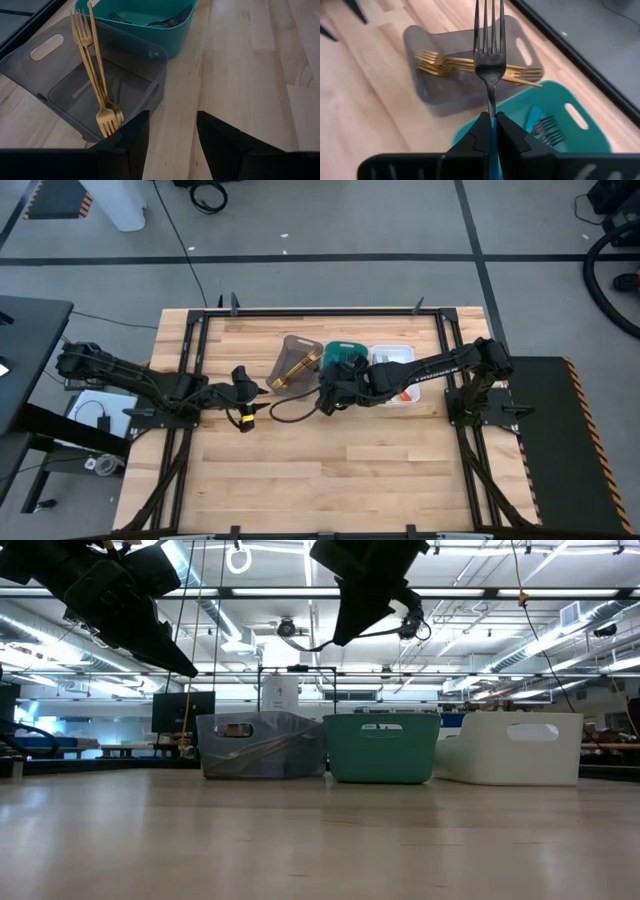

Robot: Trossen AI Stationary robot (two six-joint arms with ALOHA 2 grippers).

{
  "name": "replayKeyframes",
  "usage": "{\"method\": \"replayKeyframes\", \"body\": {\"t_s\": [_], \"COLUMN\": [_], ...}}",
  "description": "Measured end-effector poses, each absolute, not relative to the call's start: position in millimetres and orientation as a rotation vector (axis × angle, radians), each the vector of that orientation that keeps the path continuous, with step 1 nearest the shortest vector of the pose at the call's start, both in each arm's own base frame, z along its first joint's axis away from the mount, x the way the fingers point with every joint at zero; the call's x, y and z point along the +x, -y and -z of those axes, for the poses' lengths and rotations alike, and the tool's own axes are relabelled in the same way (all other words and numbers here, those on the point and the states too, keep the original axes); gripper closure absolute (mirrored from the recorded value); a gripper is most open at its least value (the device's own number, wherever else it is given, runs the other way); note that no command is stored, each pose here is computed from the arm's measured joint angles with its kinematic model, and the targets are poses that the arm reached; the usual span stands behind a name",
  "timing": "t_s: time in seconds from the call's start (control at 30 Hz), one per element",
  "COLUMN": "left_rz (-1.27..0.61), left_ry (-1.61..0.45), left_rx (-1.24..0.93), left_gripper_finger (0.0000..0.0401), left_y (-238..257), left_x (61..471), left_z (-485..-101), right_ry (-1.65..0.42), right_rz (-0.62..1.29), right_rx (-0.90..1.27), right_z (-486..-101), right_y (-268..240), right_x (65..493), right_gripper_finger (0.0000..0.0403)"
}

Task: Sort silverware by color (type)
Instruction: Put the blue fork into the green bin

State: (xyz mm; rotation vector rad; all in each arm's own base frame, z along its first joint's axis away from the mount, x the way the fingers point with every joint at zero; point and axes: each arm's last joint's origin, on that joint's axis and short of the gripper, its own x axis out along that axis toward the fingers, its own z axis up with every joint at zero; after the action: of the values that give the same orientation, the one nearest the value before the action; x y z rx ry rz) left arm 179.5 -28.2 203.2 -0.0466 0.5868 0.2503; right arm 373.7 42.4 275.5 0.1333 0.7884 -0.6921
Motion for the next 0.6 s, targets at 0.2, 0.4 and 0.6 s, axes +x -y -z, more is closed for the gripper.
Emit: {"method": "replayKeyframes", "body": {"t_s": [0.2, 0.4, 0.6], "left_rz": [-0.250, -0.250, -0.250], "left_ry": [-0.587, -0.587, -0.587], "left_rx": [-0.047, -0.046, -0.046], "left_gripper_finger": [0.0229, 0.0229, 0.0229], "left_y": [28.3, 28.3, 28.3], "left_x": [179.5, 179.5, 179.5], "left_z": [-203.1, -203.1, -203.1], "right_ry": [-0.771, -0.767, -0.763], "right_rz": [0.754, 0.829, 0.908], "right_rx": [0.123, 0.083, 0.037], "right_z": [-275.4, -274.4, -273.7], "right_y": [-40.8, -38.3, -35.6], "right_x": [371.6, 367.5, 362.5], "right_gripper_finger": [0.0383, 0.0383, 0.0383]}}
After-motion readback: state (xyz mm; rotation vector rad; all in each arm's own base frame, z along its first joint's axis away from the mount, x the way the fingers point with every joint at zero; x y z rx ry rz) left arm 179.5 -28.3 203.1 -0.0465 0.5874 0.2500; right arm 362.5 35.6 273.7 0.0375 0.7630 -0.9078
